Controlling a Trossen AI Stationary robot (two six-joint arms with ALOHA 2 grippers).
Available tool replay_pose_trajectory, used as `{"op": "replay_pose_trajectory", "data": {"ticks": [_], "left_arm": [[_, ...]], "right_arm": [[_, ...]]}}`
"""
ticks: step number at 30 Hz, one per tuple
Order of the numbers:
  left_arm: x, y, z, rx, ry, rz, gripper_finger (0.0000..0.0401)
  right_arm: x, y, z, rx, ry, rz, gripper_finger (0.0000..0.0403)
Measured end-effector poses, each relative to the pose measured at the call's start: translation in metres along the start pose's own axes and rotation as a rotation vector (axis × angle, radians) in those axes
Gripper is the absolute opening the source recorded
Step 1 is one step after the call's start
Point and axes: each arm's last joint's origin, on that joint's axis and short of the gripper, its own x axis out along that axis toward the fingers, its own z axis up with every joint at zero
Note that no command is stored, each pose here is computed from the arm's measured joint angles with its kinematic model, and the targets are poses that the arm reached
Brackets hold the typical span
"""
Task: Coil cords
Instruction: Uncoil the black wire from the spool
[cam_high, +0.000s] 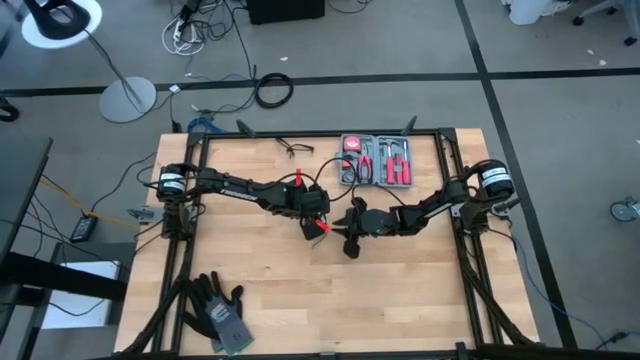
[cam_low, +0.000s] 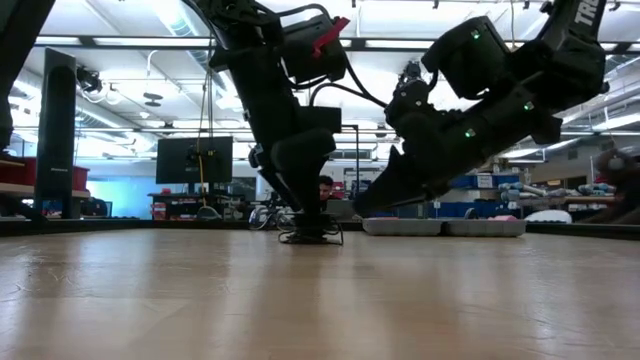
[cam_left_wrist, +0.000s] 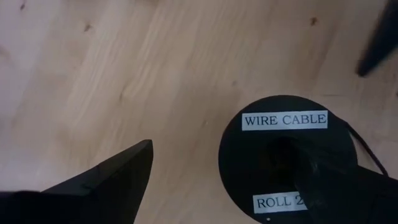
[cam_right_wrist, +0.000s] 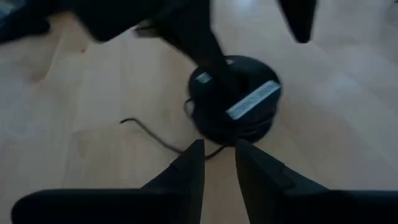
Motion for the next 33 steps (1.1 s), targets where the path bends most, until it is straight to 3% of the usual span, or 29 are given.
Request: {"op": "replay_pose_trajectory", "data": {"ticks": [6,11,21,25,33], "left_arm": [[0.0,0.0,0.001,-0.009,-0.009,-0.007,0.0367],[-0.001,0.0,0.002,-0.012,-0.018,-0.009,0.0367],[-0.001,0.001,-0.001,0.0,0.018,0.002,0.0367],[-0.001,0.002,-0.004,0.009,0.042,0.011,0.0367],[-0.002,0.002,-0.005,0.037,0.061,0.017,0.0367]], "right_arm": [[0.008,-0.004,0.002,0.077,0.003,-0.019,0.0104],[0.031,0.002,-0.001,0.066,0.051,-0.034,0.0107],[0.041,0.005,0.004,0.037,0.142,-0.101,0.0078],[0.031,0.005,0.007,0.007,0.232,-0.096,0.0014],[-0.015,0.003,0.019,-0.066,0.424,-0.15,0.0003]]}}
